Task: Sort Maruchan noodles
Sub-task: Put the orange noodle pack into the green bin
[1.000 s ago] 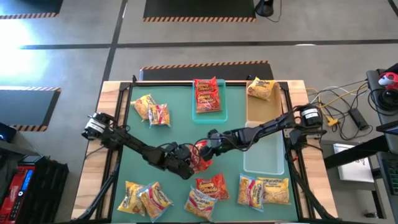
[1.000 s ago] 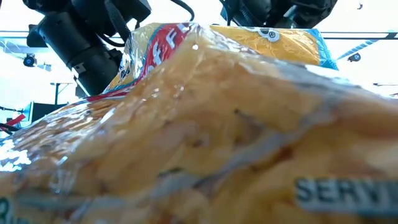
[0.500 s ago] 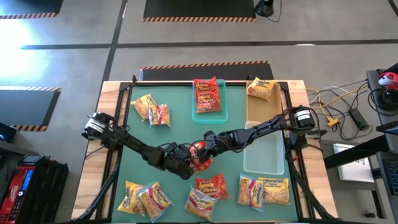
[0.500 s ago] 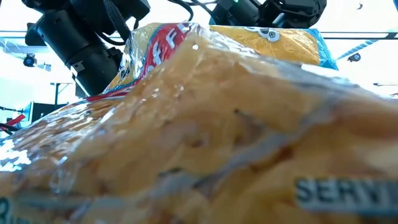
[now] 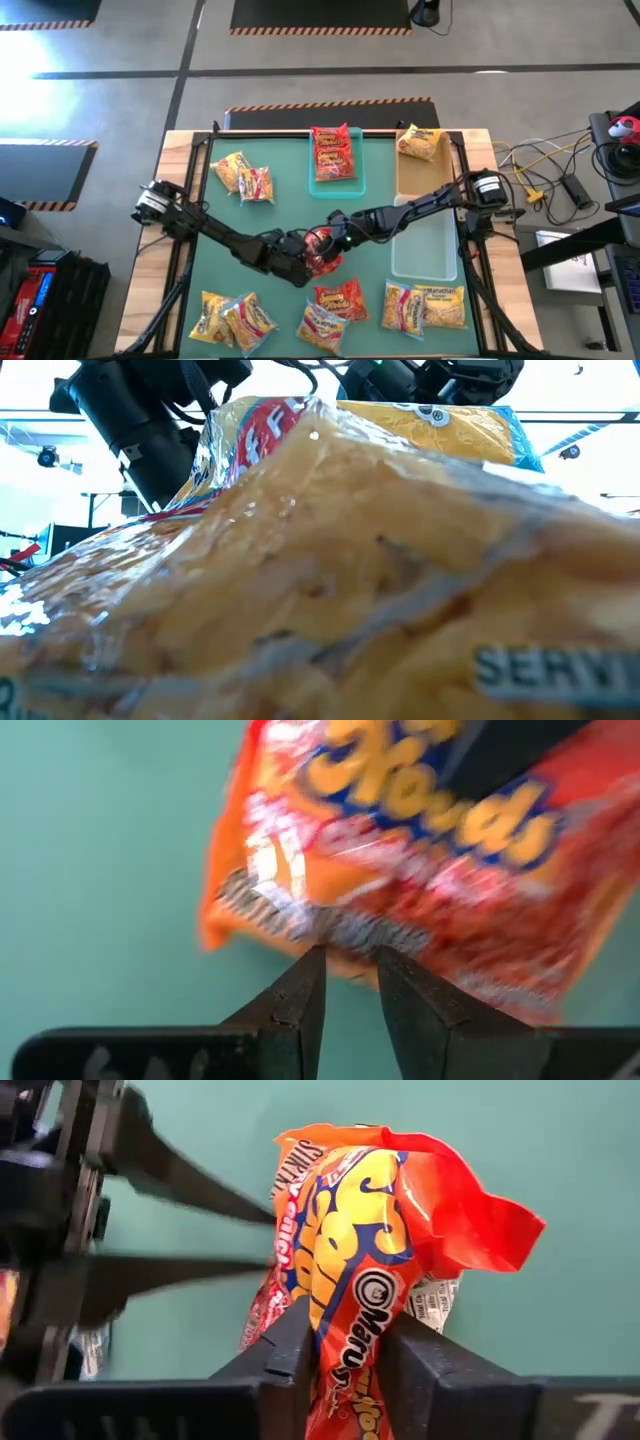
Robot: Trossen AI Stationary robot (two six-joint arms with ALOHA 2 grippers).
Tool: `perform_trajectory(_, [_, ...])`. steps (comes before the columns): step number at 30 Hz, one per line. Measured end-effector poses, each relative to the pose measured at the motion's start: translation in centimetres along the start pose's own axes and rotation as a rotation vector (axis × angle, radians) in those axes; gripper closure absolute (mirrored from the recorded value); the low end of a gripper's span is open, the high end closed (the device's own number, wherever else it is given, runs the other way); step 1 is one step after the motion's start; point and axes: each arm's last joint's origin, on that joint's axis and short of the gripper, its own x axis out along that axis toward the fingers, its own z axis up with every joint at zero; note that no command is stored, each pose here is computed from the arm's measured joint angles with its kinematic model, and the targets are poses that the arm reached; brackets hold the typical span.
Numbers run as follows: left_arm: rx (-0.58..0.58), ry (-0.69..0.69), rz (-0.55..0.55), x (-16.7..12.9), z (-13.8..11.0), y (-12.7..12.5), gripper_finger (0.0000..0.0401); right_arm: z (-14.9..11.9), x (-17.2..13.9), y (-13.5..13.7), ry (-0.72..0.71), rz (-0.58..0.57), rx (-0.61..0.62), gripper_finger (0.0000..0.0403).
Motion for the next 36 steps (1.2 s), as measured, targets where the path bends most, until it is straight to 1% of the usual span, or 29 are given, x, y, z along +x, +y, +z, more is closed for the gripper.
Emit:
perform_trajectory(4, [0.004,0.036,0.044,-0.9,0.7,-0.3,0.0323,0.5,-0.5,-0.3,0.015,-0.006,-0.043,0.0349])
perform_trajectory(9, [-0.005,0.057,0.092,-1.8,1.2,-0.4,0.0323,1.3,-1.1,-0.7,0.028,-0.017,-0.088,0.0359])
perform_trajectory(13, [-0.089,0.068,0.119,-2.4,0.9,-0.2,0.0323,1.6,-2.1,-1.0,0.056,-0.042,-0.147,0.0360])
perform_trajectory(19, [-0.221,0.067,0.117,-2.8,0.2,-0.5,0.0323,2.4,-4.5,-1.7,0.099,-0.100,-0.235,0.0360])
perform_trajectory(24, [-0.272,0.067,0.135,-2.7,0.1,-0.3,0.0323,3.4,-7.0,-1.4,0.140,-0.016,-0.313,0.0360])
perform_trajectory(27, [-0.304,0.065,0.139,-2.7,0.1,-0.2,0.0324,3.9,-8.5,-1.6,0.152,-0.002,-0.374,0.0360])
perform_trajectory(30, [-0.337,0.040,0.148,-2.7,0.2,-0.2,0.0324,4.8,-10.1,-1.8,0.107,0.008,-0.450,0.0360])
perform_trajectory(36, [-0.394,0.004,0.157,-2.7,0.3,-0.1,0.0324,7.5,-13.5,-2.9,-0.018,0.002,-0.519,0.0360])
